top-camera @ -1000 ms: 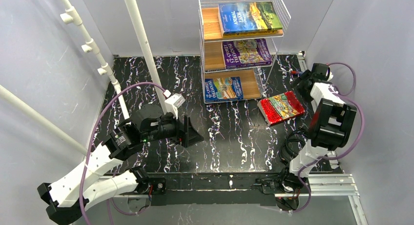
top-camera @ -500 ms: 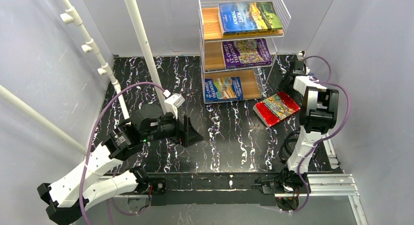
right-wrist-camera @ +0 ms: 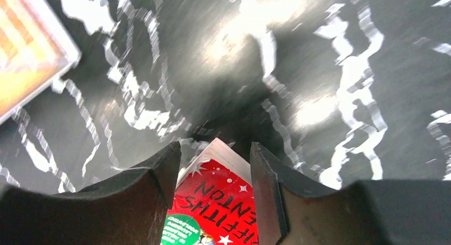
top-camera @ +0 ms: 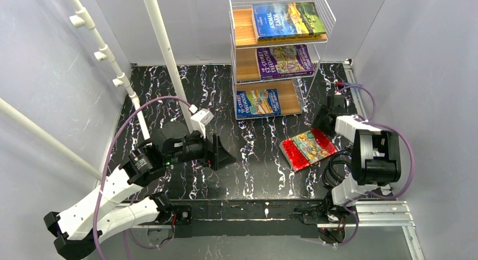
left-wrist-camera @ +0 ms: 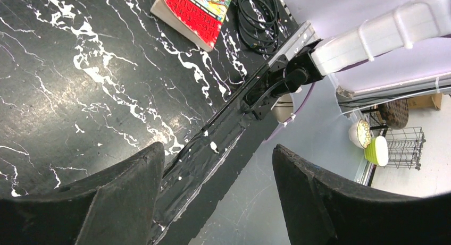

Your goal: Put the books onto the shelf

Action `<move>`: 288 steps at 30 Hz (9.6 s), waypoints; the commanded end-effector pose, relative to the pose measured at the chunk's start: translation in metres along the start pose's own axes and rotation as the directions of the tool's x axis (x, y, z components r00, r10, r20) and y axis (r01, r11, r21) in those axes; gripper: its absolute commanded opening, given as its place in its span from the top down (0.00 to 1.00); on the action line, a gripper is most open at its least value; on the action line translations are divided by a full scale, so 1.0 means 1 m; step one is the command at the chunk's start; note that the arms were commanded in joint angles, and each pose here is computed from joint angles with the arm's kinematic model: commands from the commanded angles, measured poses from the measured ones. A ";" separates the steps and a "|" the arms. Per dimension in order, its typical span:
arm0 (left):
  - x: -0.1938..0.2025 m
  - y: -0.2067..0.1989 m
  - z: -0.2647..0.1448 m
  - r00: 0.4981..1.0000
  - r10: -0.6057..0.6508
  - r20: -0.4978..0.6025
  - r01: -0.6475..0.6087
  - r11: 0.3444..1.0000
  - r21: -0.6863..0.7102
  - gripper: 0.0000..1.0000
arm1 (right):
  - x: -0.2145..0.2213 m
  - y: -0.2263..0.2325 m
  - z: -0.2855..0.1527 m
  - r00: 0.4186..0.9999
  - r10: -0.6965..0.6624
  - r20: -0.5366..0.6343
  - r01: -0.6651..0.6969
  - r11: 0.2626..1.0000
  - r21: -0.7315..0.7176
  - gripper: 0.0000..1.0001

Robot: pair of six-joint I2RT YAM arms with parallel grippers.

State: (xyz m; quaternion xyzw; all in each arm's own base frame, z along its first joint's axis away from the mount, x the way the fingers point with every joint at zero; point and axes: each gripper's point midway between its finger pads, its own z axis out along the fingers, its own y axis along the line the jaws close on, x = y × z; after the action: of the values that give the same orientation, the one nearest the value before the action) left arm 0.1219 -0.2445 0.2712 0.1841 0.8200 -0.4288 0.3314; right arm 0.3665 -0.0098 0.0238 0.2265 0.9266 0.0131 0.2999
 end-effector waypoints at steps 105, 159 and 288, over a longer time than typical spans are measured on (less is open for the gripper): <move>0.022 0.008 0.154 0.924 -0.108 -0.367 0.224 0.930 0.290 1.00 | 0.157 0.121 -0.246 0.903 0.202 -0.379 -0.413 0.173 -0.894 0.44; -0.050 -0.027 -0.088 0.974 0.150 0.171 -0.149 0.989 -0.019 0.25 | -0.015 0.238 -0.181 0.460 0.888 -0.002 -0.513 0.264 -0.817 0.99; -0.030 -0.022 -0.091 0.978 0.154 0.141 -0.156 0.988 -0.001 0.23 | 0.049 0.306 -0.061 0.703 0.629 -0.332 -0.667 0.421 -0.614 0.11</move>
State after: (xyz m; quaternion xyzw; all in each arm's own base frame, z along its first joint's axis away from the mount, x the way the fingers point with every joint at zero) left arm 0.0958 -0.1785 0.3423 0.2119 0.7774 -0.4132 0.4243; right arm 0.4341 0.2844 0.0924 0.4402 0.6905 0.4666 0.3342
